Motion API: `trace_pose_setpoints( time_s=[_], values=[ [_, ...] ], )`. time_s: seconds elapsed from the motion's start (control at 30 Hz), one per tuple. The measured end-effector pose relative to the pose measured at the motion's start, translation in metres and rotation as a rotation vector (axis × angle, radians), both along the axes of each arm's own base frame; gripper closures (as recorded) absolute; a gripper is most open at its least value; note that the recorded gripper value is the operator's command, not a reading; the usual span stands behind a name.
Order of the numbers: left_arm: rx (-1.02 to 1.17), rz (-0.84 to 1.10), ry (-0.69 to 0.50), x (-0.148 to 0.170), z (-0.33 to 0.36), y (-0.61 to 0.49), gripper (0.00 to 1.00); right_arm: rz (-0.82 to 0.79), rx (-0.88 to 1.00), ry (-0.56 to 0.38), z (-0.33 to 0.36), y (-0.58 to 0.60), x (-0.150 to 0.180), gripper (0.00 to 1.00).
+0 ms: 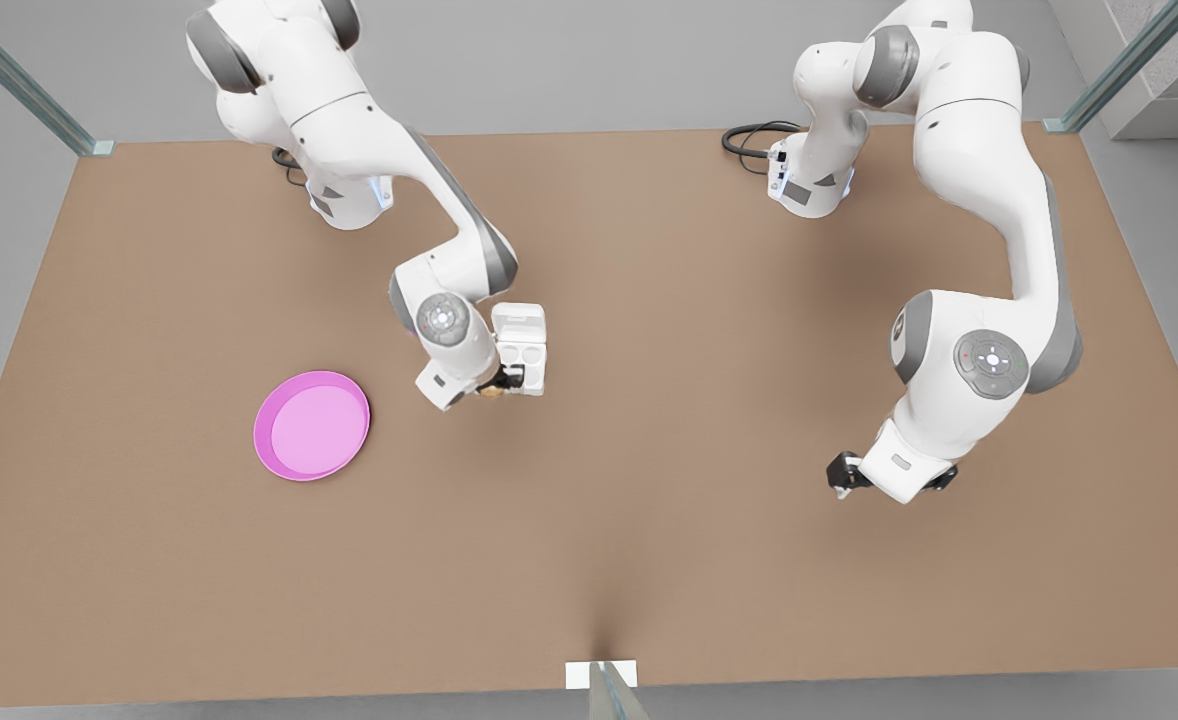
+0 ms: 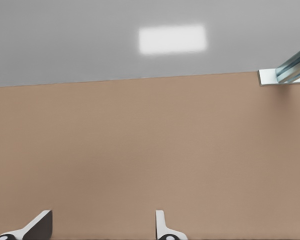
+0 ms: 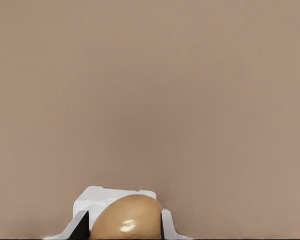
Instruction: Pack egg into the box and close the box lid
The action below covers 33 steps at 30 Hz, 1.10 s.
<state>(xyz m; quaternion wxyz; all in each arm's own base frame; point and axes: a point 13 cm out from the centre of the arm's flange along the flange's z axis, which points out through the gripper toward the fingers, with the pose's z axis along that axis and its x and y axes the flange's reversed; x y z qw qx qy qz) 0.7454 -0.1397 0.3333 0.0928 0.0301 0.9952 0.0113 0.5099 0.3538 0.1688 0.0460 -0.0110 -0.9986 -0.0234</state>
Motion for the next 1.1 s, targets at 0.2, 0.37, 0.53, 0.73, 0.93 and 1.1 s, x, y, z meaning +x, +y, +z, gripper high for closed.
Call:
trace_pose_setpoints(
  time_s=[0.2, 0.37, 0.53, 0.73, 0.93, 1.1],
  values=[
    [0.017, -0.018, -0.002, -0.002, -0.001, -0.007, 0.0, 0.015, -0.013, 0.032, 0.003, 0.016, -0.054, 0.03],
    [0.03, -0.029, -0.002, -0.003, -0.002, -0.011, 0.0, -0.162, -0.007, -0.021, 0.034, -0.06, 0.034, 0.0],
    [0.032, -0.058, 0.039, -0.022, -0.005, -0.043, 0.0, -0.487, -0.024, -0.117, 0.163, -0.354, 0.15, 0.0],
    [0.098, -0.311, 0.167, -0.149, -0.095, -0.279, 0.0, -0.415, -0.027, -0.114, 0.241, -0.419, 0.105, 0.0],
    [0.081, -0.248, 0.089, -0.168, -0.038, -0.31, 0.0, -0.249, -0.031, -0.088, 0.233, -0.389, 0.111, 0.0],
    [-0.014, -0.254, 0.071, -0.249, 0.117, -0.324, 0.0, -0.117, -0.068, -0.066, 0.224, -0.363, 0.102, 0.0]
  ],
)
